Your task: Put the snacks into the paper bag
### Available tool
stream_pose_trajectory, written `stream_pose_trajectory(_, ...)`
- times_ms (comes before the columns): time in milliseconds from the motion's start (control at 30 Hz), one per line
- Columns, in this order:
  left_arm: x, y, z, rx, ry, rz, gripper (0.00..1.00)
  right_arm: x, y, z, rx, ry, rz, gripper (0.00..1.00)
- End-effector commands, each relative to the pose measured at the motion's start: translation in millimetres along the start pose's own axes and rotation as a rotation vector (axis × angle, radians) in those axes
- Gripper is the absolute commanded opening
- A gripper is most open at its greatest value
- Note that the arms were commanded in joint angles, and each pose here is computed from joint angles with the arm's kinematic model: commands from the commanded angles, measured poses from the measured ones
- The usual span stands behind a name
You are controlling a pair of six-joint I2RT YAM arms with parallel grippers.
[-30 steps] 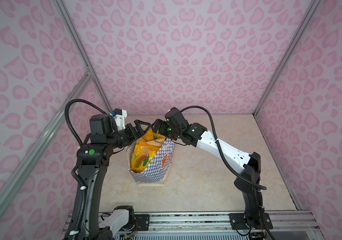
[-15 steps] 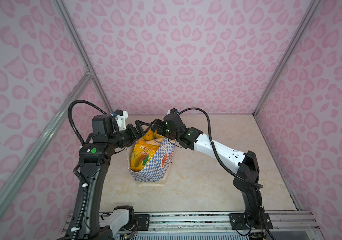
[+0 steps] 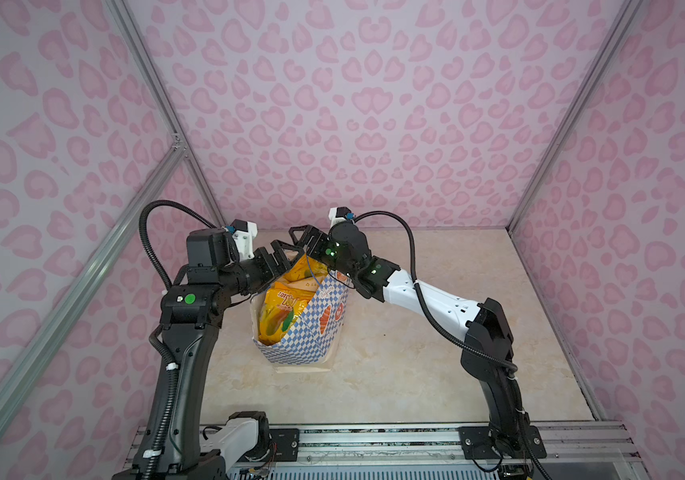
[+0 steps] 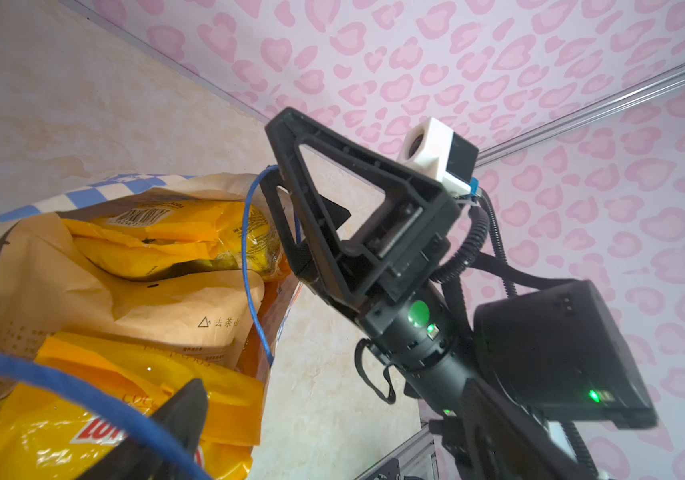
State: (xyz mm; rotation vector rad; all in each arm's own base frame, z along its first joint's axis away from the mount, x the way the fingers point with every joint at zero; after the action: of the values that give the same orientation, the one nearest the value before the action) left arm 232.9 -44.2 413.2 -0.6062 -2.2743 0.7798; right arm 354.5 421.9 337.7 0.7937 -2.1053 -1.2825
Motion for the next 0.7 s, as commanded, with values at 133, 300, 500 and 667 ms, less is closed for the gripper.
stream_pose_trajectory(133, -2.0, -2.1, -5.4, -0.026, -0.021, 0.026, 0.98, 3.1, 17.1, -0.5, 0.039, 0.038, -0.085, 0.99)
stream_pose_trajectory(300, -5.3, -1.1, -7.3, -0.023, -0.013, 0.032, 0.98, 21.8, 49.3, 2.3, 0.098, 0.12, -0.155, 0.99)
stream_pose_trajectory(500, -0.8, -9.8, -12.8, -0.033, -0.026, 0.07, 0.98, 49.1, 70.6, 3.3, 0.102, 0.229, -0.237, 0.99)
stream_pose_trajectory(667, 1.7, -21.1, -19.2, -0.033, -0.022, 0.159, 0.98, 85.0, 89.0, -2.6, 0.152, 0.231, -0.285, 0.99)
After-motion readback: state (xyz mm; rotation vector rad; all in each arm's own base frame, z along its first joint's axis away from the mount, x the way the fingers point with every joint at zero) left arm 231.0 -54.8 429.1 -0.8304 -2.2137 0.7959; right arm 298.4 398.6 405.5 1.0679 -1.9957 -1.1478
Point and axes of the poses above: each gripper's point midway between its finger pads, its own x axis back along the fingers, its own y axis along the line the jaws close on, z = x × y, the point moved 10 cm from there along x, back along the fingers, and after that the axes turned 9 degrees about -x, right-handed, at the moved point
